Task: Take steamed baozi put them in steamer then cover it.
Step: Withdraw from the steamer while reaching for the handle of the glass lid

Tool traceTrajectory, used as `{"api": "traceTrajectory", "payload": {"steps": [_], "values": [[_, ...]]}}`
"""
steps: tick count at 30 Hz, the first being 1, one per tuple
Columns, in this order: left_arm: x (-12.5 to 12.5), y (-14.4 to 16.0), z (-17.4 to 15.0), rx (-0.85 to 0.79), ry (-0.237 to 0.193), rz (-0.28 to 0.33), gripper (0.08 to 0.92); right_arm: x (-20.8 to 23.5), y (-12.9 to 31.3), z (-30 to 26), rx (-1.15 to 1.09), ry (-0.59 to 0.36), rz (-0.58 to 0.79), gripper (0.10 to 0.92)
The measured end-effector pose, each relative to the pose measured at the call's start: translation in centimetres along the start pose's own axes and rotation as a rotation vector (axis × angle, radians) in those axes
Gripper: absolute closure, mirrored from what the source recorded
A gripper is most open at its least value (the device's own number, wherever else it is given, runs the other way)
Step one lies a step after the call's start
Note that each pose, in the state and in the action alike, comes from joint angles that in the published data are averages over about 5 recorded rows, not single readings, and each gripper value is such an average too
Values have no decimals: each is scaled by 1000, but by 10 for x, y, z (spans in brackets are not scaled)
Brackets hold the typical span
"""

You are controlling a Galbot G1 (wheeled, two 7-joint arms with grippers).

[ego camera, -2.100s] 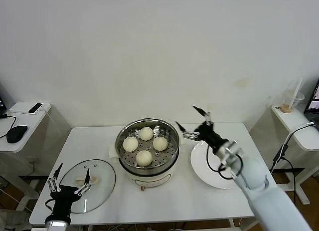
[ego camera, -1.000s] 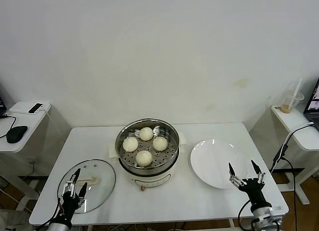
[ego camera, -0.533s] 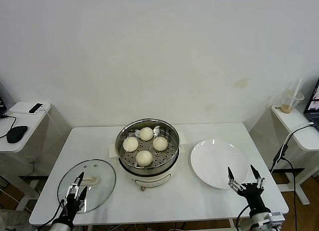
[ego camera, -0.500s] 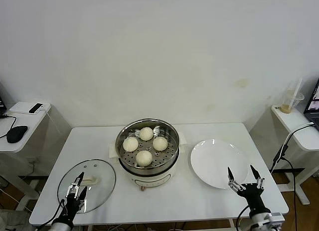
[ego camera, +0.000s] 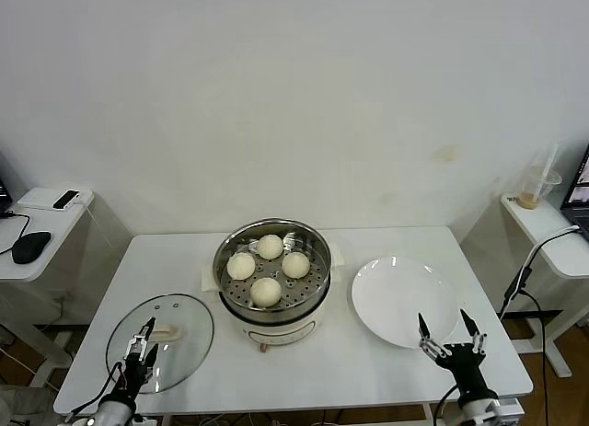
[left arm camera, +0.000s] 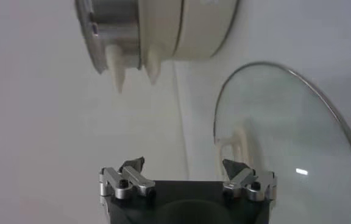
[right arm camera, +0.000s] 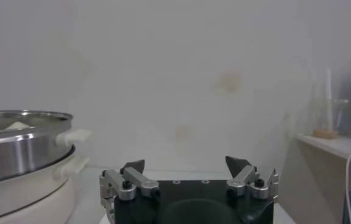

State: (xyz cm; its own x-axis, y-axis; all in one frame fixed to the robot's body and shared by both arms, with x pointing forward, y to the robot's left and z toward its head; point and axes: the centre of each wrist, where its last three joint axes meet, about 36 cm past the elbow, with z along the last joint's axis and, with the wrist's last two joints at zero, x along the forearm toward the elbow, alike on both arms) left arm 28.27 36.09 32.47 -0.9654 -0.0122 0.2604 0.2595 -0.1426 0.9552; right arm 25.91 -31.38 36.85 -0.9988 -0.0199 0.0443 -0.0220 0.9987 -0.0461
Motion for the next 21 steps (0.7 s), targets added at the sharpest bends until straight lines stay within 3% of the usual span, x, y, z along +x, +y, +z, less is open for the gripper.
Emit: {"api": "traceTrajectory", "payload": {"steps": [21], "values": [[-44, -6, 12, -10, 30, 11, 177, 5, 3, 6, 8, 16, -3, 200]]}}
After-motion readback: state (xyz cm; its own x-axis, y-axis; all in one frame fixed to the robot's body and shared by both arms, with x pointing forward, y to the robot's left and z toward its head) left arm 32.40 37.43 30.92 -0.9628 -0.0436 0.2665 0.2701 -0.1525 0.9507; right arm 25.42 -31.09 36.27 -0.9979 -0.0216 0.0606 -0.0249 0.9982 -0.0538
